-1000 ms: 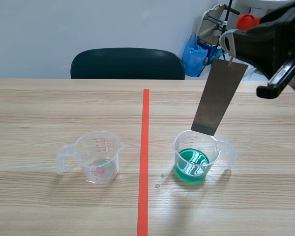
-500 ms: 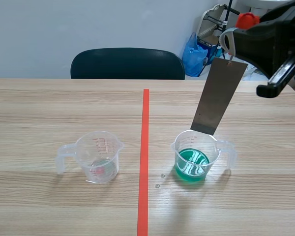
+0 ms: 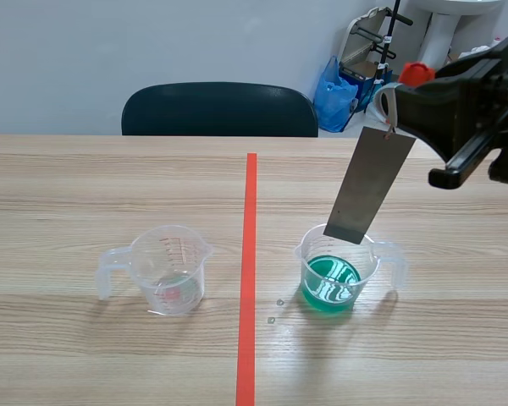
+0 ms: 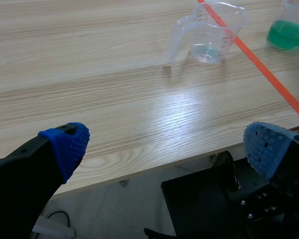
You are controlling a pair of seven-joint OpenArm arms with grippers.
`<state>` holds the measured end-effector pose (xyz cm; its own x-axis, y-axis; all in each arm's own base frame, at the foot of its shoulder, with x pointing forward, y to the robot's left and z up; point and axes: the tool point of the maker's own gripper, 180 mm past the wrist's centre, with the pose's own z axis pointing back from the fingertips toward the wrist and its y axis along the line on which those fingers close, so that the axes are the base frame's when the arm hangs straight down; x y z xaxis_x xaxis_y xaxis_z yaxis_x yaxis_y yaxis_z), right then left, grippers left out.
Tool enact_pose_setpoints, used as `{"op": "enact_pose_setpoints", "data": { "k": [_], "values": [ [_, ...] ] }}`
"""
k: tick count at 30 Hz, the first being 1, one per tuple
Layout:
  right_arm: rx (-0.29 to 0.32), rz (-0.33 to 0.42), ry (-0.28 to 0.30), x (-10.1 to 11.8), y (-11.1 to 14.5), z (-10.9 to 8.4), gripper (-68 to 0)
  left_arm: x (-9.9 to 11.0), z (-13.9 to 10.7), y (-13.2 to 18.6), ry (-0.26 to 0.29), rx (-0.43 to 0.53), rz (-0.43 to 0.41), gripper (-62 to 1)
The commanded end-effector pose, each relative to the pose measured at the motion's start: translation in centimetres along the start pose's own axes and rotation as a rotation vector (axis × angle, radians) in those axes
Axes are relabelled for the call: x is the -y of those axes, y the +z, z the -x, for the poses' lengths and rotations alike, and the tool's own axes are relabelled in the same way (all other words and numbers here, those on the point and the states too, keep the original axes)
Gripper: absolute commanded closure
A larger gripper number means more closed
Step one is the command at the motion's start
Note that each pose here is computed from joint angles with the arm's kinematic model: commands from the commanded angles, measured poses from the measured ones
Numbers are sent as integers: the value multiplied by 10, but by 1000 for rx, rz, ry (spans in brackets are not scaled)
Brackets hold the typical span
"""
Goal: Do the redox reaction experiment
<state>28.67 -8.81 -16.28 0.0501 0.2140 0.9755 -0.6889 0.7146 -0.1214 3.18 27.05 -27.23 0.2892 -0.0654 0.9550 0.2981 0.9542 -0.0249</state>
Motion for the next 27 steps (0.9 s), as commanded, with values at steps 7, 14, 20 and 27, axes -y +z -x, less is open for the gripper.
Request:
{"op": "enact_pose_setpoints", "data": {
  "k": [7, 14, 20, 27],
  "values": [
    [46, 4, -14, 3, -7, 7, -20, 1, -7, -2, 3, 35, 2, -623],
    [37, -2, -38, 1, -11, 28, -20, 1, -7, -2, 6, 35, 3, -623],
    [41, 3, -30, 2, -13, 42, -20, 1, -7, -2, 6, 35, 3, -623],
    [-2, 26, -24, 2, -22, 67, -20, 1, -7, -2, 6, 35, 3, -623]
  ]
}}
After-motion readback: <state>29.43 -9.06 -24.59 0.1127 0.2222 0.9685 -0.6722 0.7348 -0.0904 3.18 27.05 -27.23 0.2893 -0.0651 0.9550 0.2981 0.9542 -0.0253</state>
